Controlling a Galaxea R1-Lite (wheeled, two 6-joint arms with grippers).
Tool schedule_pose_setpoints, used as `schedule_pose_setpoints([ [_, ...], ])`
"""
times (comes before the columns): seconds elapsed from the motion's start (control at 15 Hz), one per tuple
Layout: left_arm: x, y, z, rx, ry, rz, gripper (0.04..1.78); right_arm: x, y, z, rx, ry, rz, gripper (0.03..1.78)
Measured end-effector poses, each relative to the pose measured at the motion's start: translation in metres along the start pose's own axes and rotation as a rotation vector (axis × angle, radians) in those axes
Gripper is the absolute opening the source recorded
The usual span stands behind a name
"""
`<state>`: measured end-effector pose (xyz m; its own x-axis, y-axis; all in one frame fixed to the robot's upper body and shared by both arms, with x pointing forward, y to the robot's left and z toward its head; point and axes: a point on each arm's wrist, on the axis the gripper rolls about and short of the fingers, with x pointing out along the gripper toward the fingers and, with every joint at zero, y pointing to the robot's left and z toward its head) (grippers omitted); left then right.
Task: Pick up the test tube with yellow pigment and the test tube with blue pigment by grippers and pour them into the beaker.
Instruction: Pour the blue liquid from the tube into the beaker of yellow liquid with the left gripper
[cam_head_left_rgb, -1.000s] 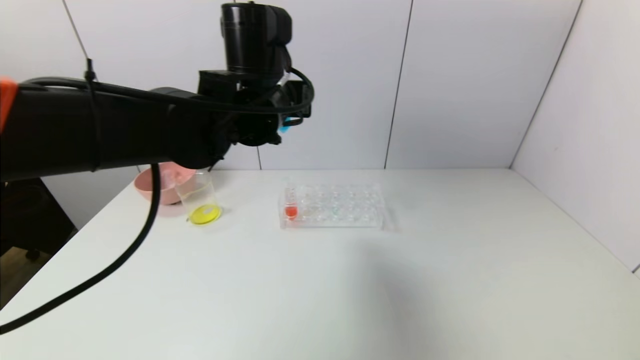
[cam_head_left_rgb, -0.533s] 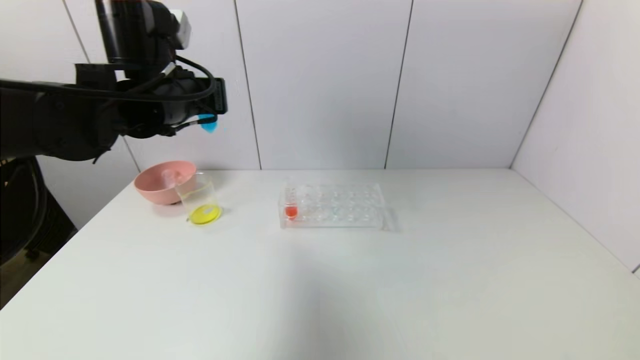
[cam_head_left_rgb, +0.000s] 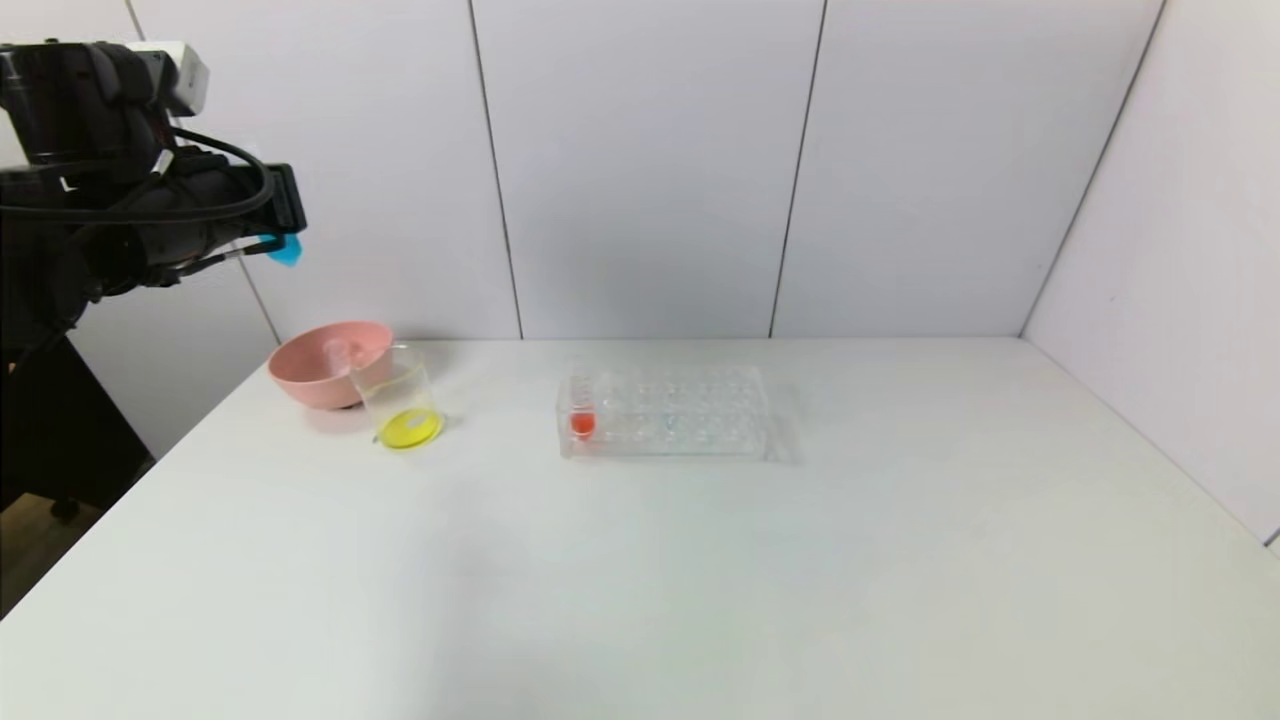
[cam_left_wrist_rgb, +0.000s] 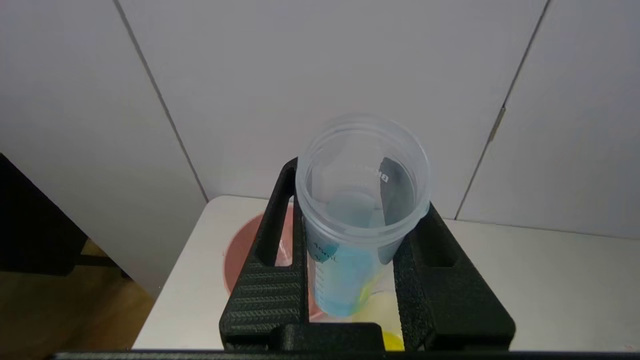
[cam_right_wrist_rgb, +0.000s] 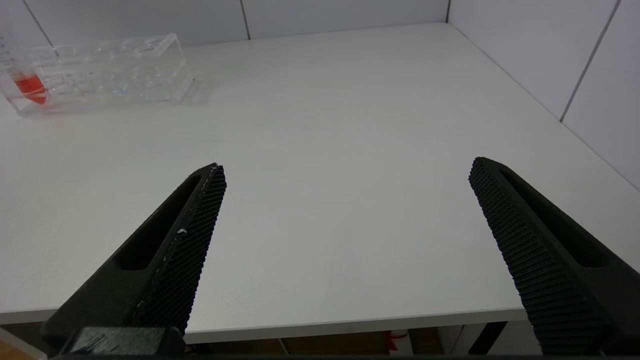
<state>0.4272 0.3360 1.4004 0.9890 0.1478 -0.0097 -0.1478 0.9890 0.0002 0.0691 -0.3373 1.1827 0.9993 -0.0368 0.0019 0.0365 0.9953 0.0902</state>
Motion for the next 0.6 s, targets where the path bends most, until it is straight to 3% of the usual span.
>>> schedule_pose_setpoints([
  [0.6,0.018,0.057,-0.015,0.052,0.045,-0.053,0.49,0.0,0.0,0.0,0.0,0.0,0.0,1.77],
])
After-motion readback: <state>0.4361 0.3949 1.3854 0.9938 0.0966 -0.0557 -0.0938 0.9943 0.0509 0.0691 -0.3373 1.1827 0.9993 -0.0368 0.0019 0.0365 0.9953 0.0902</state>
